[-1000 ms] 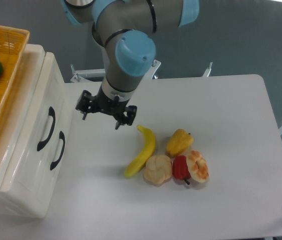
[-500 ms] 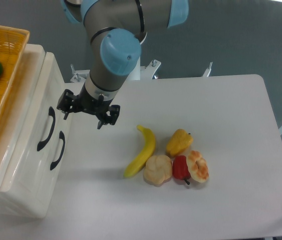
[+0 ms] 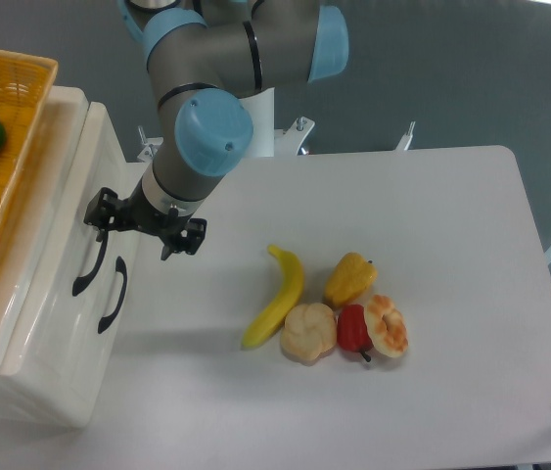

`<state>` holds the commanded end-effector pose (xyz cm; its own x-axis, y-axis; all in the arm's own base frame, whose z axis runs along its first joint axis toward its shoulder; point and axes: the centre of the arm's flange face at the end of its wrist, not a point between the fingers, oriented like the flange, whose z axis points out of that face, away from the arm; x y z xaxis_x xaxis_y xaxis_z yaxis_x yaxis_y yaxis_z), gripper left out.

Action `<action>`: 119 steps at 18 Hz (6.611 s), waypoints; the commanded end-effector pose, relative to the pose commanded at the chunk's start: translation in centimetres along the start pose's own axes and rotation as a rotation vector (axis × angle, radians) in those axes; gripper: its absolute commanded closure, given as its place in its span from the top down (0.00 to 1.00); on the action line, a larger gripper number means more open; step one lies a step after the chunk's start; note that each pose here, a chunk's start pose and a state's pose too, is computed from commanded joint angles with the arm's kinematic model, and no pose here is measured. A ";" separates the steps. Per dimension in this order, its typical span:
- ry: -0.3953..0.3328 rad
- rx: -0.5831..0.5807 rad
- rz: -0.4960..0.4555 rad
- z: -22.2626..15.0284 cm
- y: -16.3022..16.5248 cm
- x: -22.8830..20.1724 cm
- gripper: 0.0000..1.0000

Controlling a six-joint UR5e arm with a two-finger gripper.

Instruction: Slide open the top white drawer

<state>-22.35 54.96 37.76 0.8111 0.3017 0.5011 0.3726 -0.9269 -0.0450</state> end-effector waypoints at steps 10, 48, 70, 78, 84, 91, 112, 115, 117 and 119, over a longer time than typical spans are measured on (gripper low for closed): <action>0.015 -0.014 -0.004 1.2 -0.6 -0.8 1.00; -0.094 -0.042 0.050 2.4 -1.4 -0.7 1.00; -0.129 -0.011 0.058 0.5 -2.2 -1.6 1.00; -0.135 -0.008 0.069 0.0 -2.3 -2.2 1.00; -0.129 -0.017 0.067 0.4 -1.9 -2.0 1.00; -0.121 -0.028 0.066 1.0 -2.0 -2.0 1.00; -0.196 -0.018 0.087 -1.4 -1.8 -4.5 1.00; -0.198 -0.010 0.084 -2.0 -1.7 -5.0 1.00; -0.199 -0.005 0.079 -2.3 -1.7 -5.4 1.00; -0.201 -0.003 0.076 -2.6 -1.6 -5.8 1.00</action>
<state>-28.83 54.15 37.14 0.9106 0.2688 0.3139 0.3054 -0.9494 -0.0732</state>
